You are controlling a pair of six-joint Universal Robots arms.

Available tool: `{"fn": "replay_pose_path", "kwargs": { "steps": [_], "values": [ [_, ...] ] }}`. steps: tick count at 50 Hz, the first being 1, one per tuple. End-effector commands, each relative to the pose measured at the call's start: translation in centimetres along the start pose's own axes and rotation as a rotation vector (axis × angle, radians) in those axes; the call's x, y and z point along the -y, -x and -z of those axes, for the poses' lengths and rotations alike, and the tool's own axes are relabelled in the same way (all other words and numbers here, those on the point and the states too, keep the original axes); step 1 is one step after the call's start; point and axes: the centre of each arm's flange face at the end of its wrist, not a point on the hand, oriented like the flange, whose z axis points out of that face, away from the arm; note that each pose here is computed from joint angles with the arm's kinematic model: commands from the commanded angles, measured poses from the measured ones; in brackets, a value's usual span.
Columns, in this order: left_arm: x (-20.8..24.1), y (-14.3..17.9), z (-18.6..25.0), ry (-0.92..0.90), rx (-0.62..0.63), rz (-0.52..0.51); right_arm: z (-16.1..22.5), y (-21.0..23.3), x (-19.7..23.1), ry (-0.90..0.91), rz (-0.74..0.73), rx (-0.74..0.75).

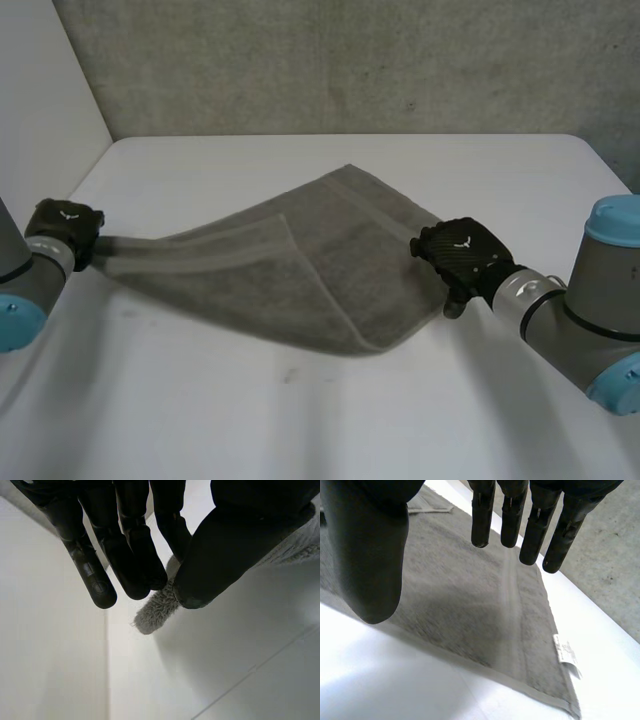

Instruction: Fold the towel.

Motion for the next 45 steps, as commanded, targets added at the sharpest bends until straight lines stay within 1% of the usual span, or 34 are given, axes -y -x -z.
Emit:
{"fn": "replay_pose_path", "kwargs": {
  "steps": [1, 2, 4, 7, 9, 10, 12, 13, 15, 16, 18, 19, 21, 22, 23, 26, 27, 30, 33, 35, 40, 45],
  "values": [
    [-0.5, 1.0, -3.1, 0.009, 0.131, -0.068, 0.0, 0.4, 0.1, -0.003, 0.003, 0.010],
    [-0.2, 1.4, -3.4, 0.003, 0.162, -0.066, 0.0, 0.4, 0.1, -0.002, 0.003, 0.008],
    [0.1, 1.6, -3.6, -0.005, 0.173, -0.055, 0.0, 0.4, 0.1, -0.003, 0.003, 0.010],
    [0.9, 1.0, -3.3, -0.033, 0.152, -0.035, 0.0, 0.4, 0.1, -0.004, 0.003, 0.009],
    [2.2, -0.6, -2.7, -0.080, 0.106, -0.010, 0.0, 0.3, 0.1, -0.003, 0.003, 0.008],
    [2.2, -0.6, -2.7, -0.080, 0.105, -0.010, 0.0, 0.3, 0.1, -0.003, 0.003, 0.008],
    [3.6, -2.7, -1.9, -0.125, 0.050, -0.008, 0.0, 0.3, 0.2, -0.005, 0.005, 0.008],
    [3.7, -2.7, -1.8, -0.125, 0.049, -0.008, 0.0, 0.3, 0.2, -0.005, 0.005, 0.008],
    [4.9, -4.6, -0.9, -0.163, -0.001, -0.019, 0.0, 0.3, 0.2, -0.006, 0.006, 0.007],
    [4.9, -4.7, -0.8, -0.164, -0.001, -0.019, 0.0, 0.3, 0.2, -0.006, 0.006, 0.007],
    [6.0, -6.6, 0.3, -0.197, -0.056, -0.030, -0.1, 0.3, 0.2, -0.008, 0.005, 0.007],
    [6.0, -6.6, 0.3, -0.197, -0.057, -0.030, -0.1, 0.3, 0.2, -0.008, 0.005, 0.007],
    [7.0, -8.1, 1.1, -0.231, -0.105, -0.039, -0.1, 0.2, 0.2, -0.008, 0.004, 0.007],
    [7.0, -8.1, 1.1, -0.231, -0.105, -0.039, -0.1, 0.2, 0.2, -0.008, 0.004, 0.007],
    [7.4, -8.7, 1.4, -0.249, -0.129, -0.040, -0.1, 0.3, 0.2, -0.010, 0.004, 0.007],
    [8.6, -10.1, 1.9, -0.298, -0.184, -0.024, -0.1, 0.3, 0.2, -0.009, 0.003, 0.009],
    [8.6, -10.1, 1.9, -0.298, -0.184, -0.024, -0.1, 0.3, 0.2, -0.009, 0.003, 0.009],
    [9.7, -11.9, 1.7, -0.330, -0.271, 0.016, -0.1, 0.3, 0.2, -0.009, 0.003, 0.009],
    [9.9, -12.1, 1.5, -0.325, -0.298, 0.030, -0.1, 0.3, 0.2, -0.009, 0.003, 0.009],
    [10.1, -12.7, 0.7, -0.296, -0.350, 0.058, -0.1, 0.3, 0.2, -0.009, 0.003, 0.009],
    [10.1, -13.5, -0.7, -0.265, -0.400, 0.083, -0.2, 0.4, 0.0, -0.004, 0.001, 0.014],
    [9.9, -14.4, -1.9, -0.257, -0.440, 0.081, -0.3, 0.4, -0.1, -0.002, 0.000, 0.014]
  ]
}}
